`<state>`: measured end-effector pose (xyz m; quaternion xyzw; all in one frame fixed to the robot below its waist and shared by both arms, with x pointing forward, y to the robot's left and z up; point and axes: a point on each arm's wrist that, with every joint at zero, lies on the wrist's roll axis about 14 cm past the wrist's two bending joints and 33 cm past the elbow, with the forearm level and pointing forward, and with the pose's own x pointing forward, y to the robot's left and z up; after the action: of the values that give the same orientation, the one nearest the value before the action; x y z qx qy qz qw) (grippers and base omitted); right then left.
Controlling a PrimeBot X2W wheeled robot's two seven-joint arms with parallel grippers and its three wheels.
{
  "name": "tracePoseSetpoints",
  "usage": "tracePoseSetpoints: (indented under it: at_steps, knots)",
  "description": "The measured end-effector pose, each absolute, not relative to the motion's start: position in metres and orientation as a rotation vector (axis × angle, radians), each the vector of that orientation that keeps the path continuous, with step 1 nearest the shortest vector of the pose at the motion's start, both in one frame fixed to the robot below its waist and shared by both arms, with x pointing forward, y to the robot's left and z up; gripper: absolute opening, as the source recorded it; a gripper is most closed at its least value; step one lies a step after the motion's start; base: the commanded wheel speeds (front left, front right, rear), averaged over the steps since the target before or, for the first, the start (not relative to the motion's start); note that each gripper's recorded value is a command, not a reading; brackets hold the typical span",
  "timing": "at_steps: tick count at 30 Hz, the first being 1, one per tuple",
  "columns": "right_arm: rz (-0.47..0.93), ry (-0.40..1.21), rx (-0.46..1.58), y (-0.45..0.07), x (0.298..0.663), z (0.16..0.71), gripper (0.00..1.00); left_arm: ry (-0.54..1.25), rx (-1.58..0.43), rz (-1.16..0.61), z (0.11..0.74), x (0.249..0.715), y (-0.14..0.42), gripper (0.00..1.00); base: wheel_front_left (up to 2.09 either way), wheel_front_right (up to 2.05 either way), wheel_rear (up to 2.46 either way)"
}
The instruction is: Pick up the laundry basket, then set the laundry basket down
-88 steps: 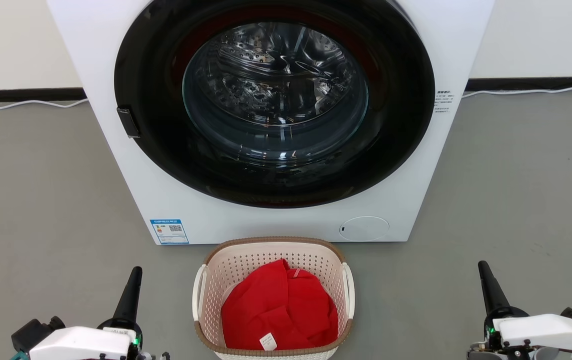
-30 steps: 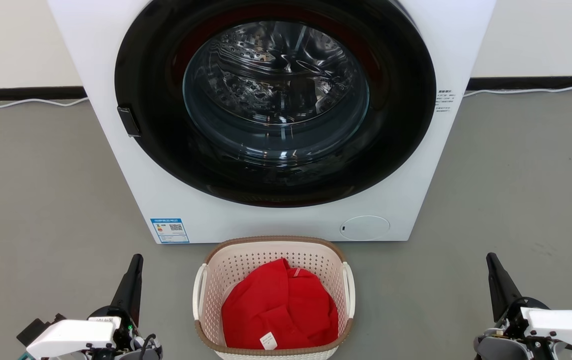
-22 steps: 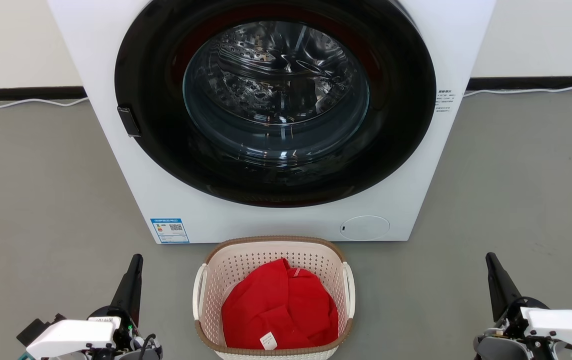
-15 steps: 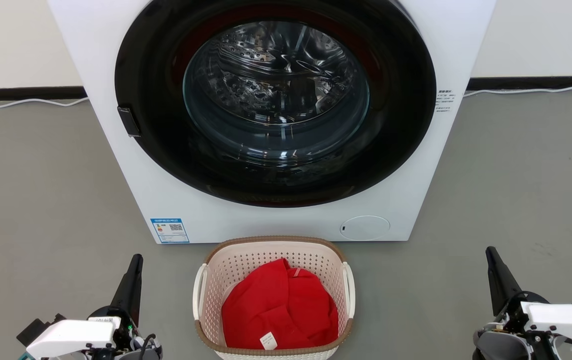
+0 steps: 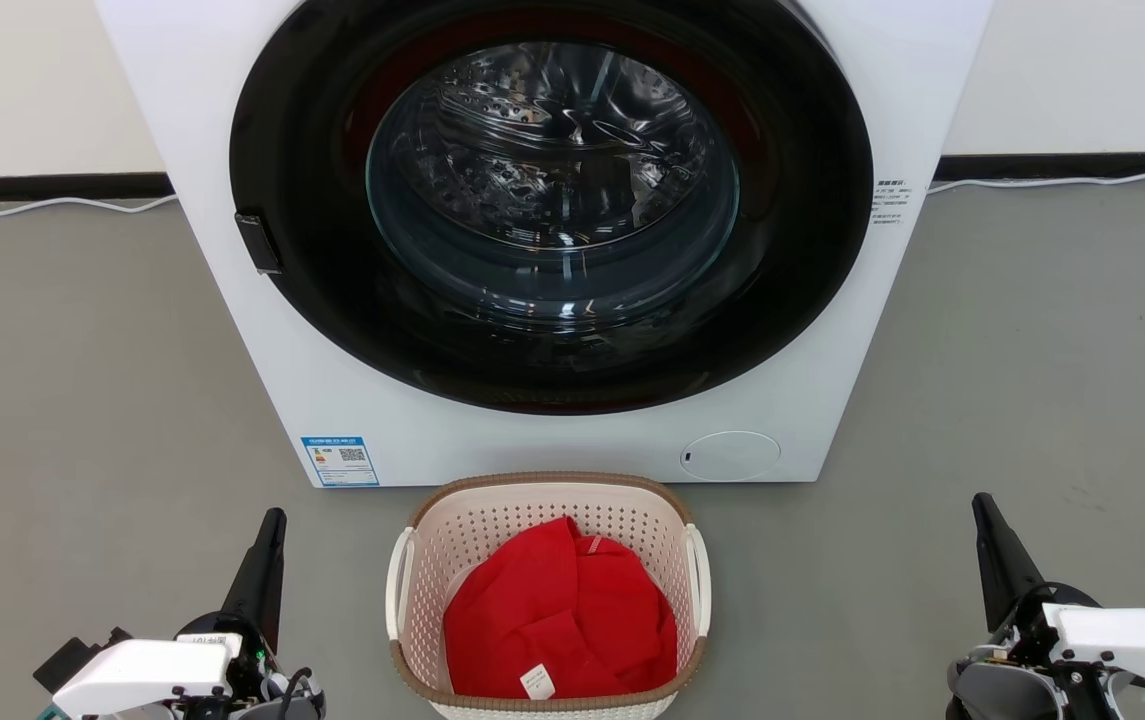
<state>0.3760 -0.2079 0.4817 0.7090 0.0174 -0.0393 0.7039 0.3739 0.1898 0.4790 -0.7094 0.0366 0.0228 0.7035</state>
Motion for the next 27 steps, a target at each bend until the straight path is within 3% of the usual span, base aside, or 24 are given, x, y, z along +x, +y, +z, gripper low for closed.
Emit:
tracePoseSetpoints:
  at_steps: [27]
  knots:
    - [-0.089, 0.037, 1.578, -0.2081, 0.3760, 0.4816, 0.00, 0.081, -1.579, 0.051, 0.4789, 0.3739, 0.1900, 0.00, 0.00, 0.00, 0.00]
